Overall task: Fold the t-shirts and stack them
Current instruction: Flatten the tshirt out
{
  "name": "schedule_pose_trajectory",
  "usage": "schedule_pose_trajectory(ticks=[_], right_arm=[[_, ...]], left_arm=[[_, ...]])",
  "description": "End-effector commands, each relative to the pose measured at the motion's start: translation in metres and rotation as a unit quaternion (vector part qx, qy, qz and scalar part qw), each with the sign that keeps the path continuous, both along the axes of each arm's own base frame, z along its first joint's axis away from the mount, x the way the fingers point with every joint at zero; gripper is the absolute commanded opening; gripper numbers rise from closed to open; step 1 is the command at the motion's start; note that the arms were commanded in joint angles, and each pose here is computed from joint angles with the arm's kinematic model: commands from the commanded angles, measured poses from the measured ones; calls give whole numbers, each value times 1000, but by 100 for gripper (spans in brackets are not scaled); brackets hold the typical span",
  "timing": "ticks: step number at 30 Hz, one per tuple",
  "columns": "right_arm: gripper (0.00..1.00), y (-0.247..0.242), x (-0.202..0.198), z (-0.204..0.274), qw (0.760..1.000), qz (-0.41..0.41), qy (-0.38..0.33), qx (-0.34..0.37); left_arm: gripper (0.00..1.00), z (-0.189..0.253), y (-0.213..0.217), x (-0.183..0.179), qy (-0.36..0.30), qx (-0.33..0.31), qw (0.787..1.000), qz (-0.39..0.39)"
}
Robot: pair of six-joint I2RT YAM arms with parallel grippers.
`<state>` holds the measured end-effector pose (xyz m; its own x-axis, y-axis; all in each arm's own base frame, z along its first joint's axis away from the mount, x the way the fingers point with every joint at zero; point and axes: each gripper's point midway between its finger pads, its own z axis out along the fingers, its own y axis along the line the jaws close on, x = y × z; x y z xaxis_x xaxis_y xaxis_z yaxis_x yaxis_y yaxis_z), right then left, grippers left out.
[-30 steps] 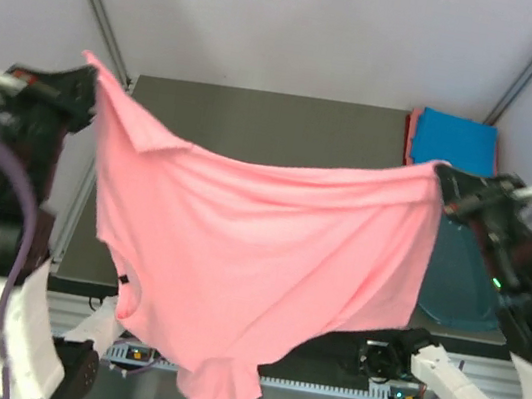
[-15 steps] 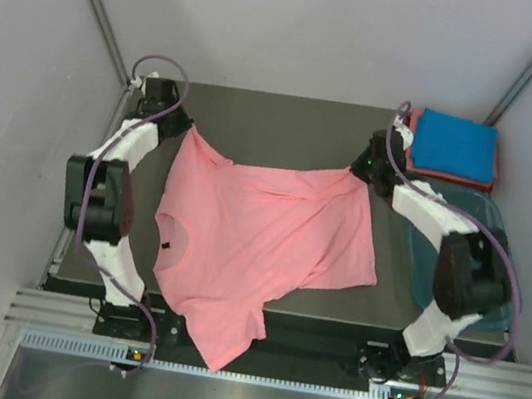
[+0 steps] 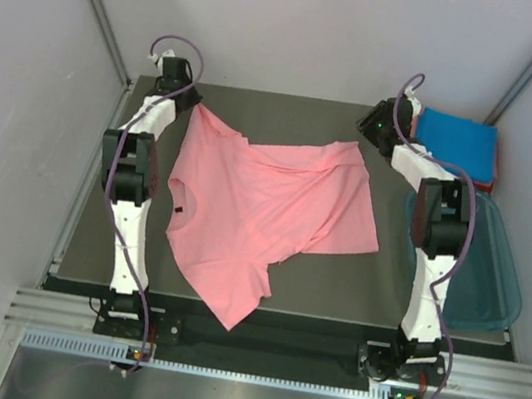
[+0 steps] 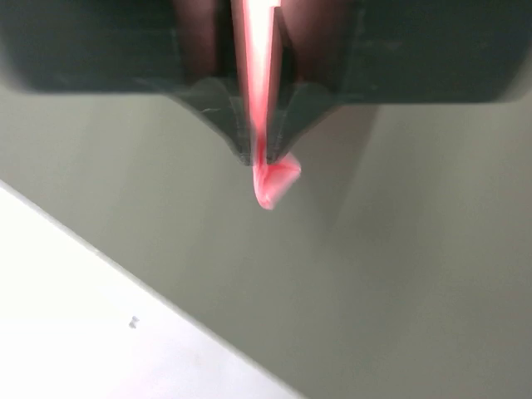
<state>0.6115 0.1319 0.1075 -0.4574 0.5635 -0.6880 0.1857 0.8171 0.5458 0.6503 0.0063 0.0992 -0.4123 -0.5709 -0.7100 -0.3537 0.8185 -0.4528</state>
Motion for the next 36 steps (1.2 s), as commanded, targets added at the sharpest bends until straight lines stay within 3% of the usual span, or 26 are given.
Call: schedule_pose_trajectory(ticks=[1, 4, 7, 9, 10, 11, 13, 14, 17, 21, 26, 36], right_arm=[[48, 0, 14, 54, 998, 18, -60, -6], [50, -5, -11, 60, 999, 19, -28, -19], [47, -12, -51, 59, 998, 28, 38, -38], [45, -16, -92, 52, 993, 35, 99, -60], [42, -18, -106, 51, 990, 37, 115, -70], [42, -19, -131, 50, 987, 39, 134, -82], [41, -27, -160, 43, 981, 35, 158, -106], [41, -31, -183, 40, 978, 41, 168, -117], [40, -42, -222, 25, 969, 45, 199, -139], [40, -46, -284, -11, 958, 64, 238, -145], [38, -52, -326, -35, 957, 42, 257, -130], [40, -65, -322, -49, 966, -13, 223, -132]], left_arm=[[22, 43, 17, 7, -33, 30, 999, 11], [40, 58, 15, -8, -9, 40, 999, -1], [47, 69, 19, -43, 38, 67, 997, 9], [47, 58, 18, -72, 80, 87, 993, 10], [47, 78, 25, -88, 75, 111, 990, 33], [48, 60, 23, -109, 110, 114, 987, 34], [48, 71, 9, -132, 107, 81, 991, 19], [48, 47, 6, -153, 141, 70, 987, 15], [47, 37, -8, -180, 152, 33, 988, -1], [46, 0, -14, -228, 217, 8, 976, 7], [48, -25, -4, -268, 242, 20, 969, 39], [53, -28, 39, -263, 182, -28, 981, 61]])
